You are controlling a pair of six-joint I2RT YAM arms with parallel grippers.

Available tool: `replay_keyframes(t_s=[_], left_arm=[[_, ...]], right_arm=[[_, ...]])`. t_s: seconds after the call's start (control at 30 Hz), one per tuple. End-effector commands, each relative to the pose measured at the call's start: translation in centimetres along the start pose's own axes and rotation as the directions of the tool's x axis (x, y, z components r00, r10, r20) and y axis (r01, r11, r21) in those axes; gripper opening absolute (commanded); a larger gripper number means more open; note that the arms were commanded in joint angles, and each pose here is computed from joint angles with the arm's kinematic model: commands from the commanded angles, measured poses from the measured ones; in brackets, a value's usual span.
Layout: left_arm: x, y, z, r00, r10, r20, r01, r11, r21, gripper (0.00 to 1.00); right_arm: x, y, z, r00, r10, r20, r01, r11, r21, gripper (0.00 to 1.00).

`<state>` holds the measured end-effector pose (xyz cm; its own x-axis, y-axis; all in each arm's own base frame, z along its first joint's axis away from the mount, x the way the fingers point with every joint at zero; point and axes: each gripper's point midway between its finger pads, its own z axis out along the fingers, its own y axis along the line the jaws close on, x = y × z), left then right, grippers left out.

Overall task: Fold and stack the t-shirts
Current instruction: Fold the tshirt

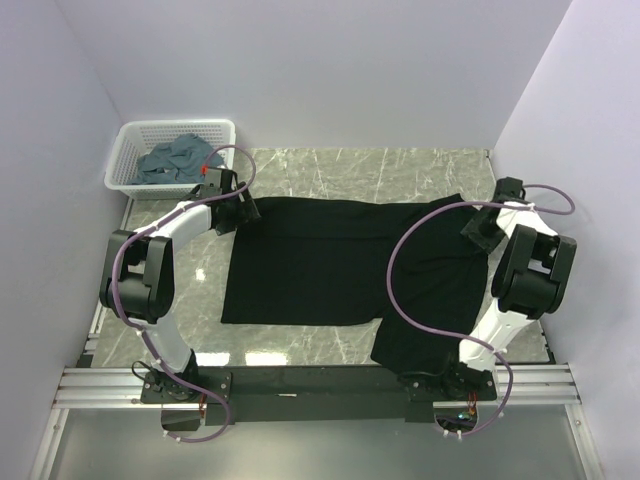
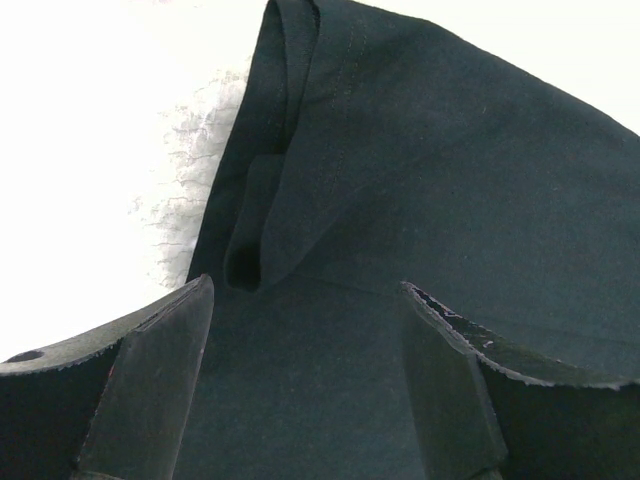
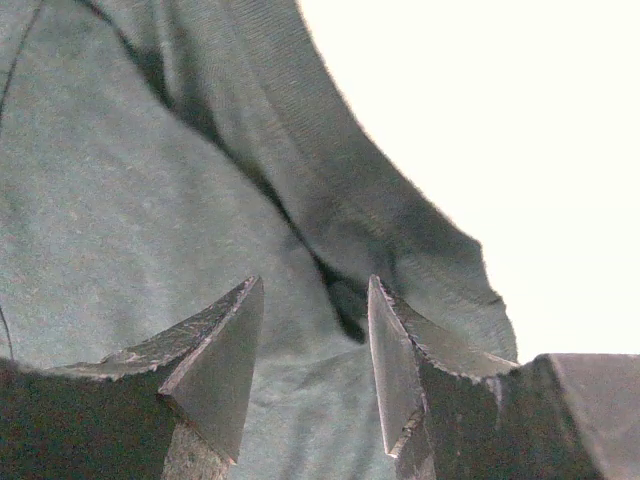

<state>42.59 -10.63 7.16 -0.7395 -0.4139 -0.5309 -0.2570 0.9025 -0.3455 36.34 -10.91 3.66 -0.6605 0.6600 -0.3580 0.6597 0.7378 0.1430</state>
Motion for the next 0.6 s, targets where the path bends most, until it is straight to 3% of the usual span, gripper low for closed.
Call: replay_keyframes(t_s=[0.0,0.33,0.57], left_arm=[[-2.4,-2.1,-1.8,0.997,0.016,0.072,-0.021,0.998,0.066,0.79],[-2.4,-2.2,-1.8,0.997,0.018,0.070,-0.023,0.997,0.070,0.79],[-2.3,-2.1,-1.7,0.998,0.017,0.065,-0.021,0.997,0.069,0.79]], right_arm=[[-1.5,0.7,-1.1,0.999,0.007,0.046,-0.002,0.994,-0.108,0.53],[-0.3,1.9,-0.1,0.999,-0.036,-0.026,0.030,0.975,-0.220,0.52],[0.9,1.2,0.9,0.997,-0.031,-0.077,0.016,0.982,-0.188,0.52]])
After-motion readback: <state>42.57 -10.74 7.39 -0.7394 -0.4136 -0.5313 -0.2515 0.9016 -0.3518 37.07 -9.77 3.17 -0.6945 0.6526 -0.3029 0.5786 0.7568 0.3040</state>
